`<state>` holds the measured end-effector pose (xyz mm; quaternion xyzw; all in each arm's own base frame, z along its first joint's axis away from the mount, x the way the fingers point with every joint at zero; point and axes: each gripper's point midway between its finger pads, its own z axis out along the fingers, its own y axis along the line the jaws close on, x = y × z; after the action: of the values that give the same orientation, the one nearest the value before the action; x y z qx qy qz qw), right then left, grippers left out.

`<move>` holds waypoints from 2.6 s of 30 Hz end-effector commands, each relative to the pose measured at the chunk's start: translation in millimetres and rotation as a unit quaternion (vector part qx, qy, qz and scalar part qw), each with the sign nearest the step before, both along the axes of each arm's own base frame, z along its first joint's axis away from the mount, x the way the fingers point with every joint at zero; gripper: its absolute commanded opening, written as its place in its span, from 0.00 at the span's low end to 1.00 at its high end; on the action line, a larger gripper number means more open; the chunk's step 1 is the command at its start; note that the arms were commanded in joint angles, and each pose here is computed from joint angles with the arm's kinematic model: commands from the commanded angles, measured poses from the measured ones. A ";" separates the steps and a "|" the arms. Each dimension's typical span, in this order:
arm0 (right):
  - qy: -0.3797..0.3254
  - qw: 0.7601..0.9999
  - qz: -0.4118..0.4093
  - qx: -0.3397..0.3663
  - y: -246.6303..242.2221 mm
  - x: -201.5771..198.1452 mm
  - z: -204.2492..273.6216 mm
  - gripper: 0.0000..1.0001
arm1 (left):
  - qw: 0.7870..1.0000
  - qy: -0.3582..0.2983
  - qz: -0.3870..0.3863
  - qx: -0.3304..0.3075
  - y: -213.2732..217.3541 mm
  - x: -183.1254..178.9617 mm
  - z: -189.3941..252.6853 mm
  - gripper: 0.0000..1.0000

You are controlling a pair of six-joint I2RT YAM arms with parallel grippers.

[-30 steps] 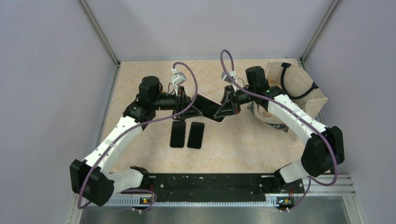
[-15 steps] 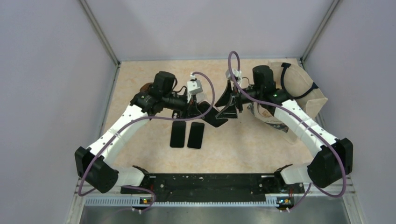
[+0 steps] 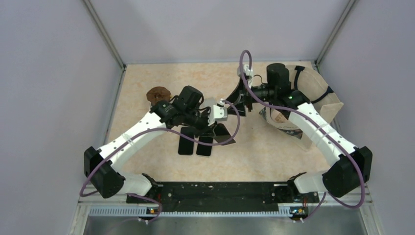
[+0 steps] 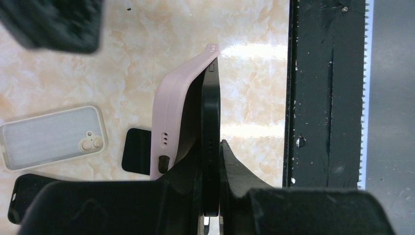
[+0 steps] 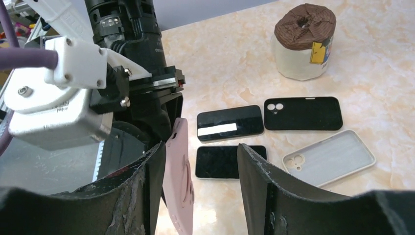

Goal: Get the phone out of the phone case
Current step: Remove the phone case from the phone, then place the phone case at the center of the board.

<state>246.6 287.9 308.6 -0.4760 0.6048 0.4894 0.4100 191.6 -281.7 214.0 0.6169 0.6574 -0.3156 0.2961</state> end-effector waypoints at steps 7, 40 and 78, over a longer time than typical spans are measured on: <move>-0.001 1.000 0.020 -0.012 16.2 -12.8 -22.7 0.54 | 0.998 -0.062 -0.003 -0.029 -20.4 19.4 30.3 0.00; 0.040 0.996 0.023 -0.082 32.5 -19.8 -101.0 0.00 | 0.995 -0.090 0.018 -0.050 -27.6 32.6 44.2 0.00; 0.275 0.909 -0.245 -0.195 -36.7 216.7 -256.0 0.00 | 0.996 -0.093 0.008 0.005 48.4 -16.8 23.1 0.00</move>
<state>458.4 250.4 69.4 -0.2402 0.8688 0.3529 0.2508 165.0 -219.2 216.5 0.6449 0.6566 -0.2391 0.3097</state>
